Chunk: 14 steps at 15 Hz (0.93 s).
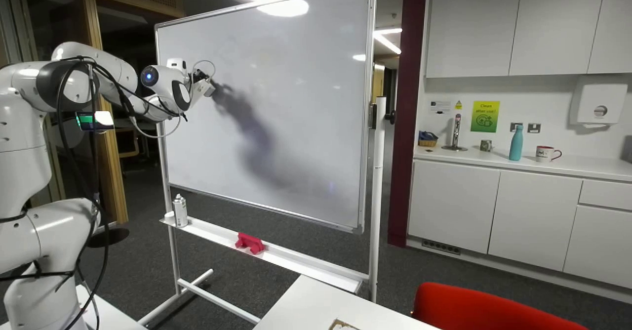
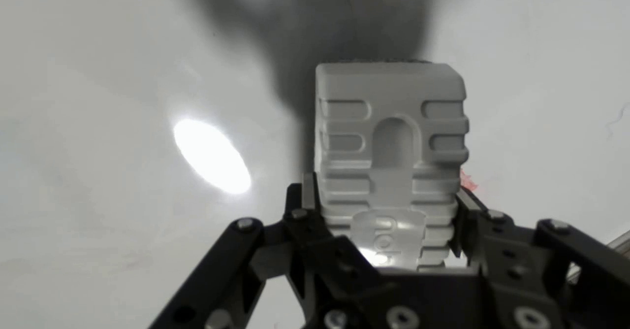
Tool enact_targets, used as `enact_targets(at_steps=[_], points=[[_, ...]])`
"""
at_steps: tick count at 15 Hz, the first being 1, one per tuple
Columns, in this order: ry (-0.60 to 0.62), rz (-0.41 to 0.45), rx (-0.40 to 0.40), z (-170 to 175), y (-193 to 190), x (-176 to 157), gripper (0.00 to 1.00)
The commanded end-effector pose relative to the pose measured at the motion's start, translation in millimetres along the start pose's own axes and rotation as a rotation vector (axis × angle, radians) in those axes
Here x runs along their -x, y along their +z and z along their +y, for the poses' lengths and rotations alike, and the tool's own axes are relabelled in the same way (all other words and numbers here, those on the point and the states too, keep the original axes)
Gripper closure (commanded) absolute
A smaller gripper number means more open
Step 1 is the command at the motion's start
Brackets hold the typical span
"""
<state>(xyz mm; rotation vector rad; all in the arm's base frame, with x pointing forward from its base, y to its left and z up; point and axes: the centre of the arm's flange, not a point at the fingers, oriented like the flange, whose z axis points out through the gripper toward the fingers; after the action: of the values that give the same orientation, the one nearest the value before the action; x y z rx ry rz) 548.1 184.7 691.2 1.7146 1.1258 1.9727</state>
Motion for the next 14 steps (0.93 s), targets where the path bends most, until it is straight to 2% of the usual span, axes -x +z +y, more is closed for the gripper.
enact_targets(at_steps=[1, 11, 14], points=[[-0.047, 0.006, 0.009, -12.6, 9.6, -0.5, 0.65], [-0.203, 0.004, -0.035, -62.8, 41.7, -18.9, 0.65], [-0.275, -0.003, -0.018, -69.4, 50.9, -23.3, 0.65]])
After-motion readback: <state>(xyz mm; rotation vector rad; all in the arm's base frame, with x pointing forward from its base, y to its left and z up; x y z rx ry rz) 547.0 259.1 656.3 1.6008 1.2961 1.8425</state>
